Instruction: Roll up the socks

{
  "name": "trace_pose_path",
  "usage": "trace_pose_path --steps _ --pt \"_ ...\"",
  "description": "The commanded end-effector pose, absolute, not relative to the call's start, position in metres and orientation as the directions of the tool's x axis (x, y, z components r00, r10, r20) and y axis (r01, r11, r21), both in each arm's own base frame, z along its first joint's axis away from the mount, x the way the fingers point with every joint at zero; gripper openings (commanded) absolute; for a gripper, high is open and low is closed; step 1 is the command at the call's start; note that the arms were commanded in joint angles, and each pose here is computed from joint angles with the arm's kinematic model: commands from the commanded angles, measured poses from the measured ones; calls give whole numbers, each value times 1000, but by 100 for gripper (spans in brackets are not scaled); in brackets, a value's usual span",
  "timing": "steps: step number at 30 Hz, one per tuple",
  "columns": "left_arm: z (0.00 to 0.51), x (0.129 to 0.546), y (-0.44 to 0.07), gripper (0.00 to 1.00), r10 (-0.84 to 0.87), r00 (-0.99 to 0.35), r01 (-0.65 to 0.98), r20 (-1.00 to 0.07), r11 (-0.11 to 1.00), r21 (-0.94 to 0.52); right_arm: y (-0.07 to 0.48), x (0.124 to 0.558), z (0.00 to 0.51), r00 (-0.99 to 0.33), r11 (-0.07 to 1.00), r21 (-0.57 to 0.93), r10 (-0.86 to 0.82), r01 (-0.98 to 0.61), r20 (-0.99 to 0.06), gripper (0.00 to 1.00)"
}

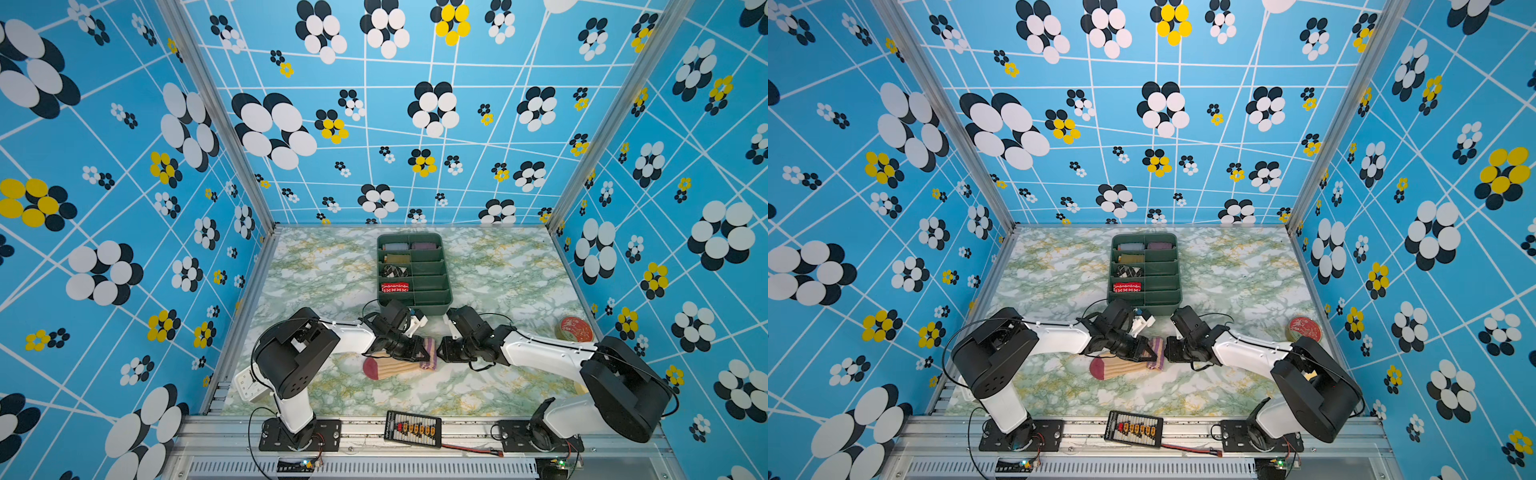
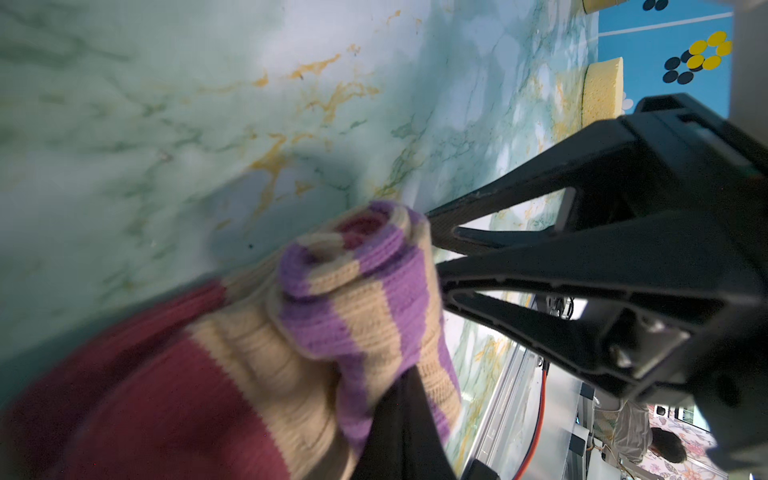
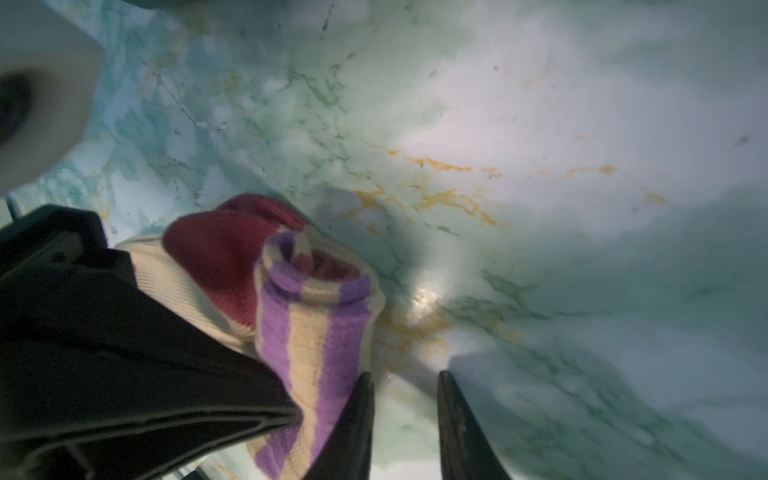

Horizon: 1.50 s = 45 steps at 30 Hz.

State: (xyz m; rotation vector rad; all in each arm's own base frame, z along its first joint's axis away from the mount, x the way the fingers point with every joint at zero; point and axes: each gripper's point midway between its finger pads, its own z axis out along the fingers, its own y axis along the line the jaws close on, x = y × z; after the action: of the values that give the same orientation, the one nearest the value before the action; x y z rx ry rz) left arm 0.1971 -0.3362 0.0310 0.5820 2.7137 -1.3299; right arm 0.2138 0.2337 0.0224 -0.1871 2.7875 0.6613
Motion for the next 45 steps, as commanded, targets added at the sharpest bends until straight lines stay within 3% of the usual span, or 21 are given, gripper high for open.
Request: trace_pose_path --steps 1,22,45 --pt "1 195 -309 0 265 -953 292 -148 673 -680 235 203 14 -964 885 423 -90 -192 -249 29" --pt "4 198 -304 0 242 -958 281 -155 668 -689 274 197 40 -954 725 637 -91 -261 -287 31" --pt "2 196 -304 0 238 -961 266 -141 652 -710 287 207 29 -952 692 673 -69 -261 -299 30"
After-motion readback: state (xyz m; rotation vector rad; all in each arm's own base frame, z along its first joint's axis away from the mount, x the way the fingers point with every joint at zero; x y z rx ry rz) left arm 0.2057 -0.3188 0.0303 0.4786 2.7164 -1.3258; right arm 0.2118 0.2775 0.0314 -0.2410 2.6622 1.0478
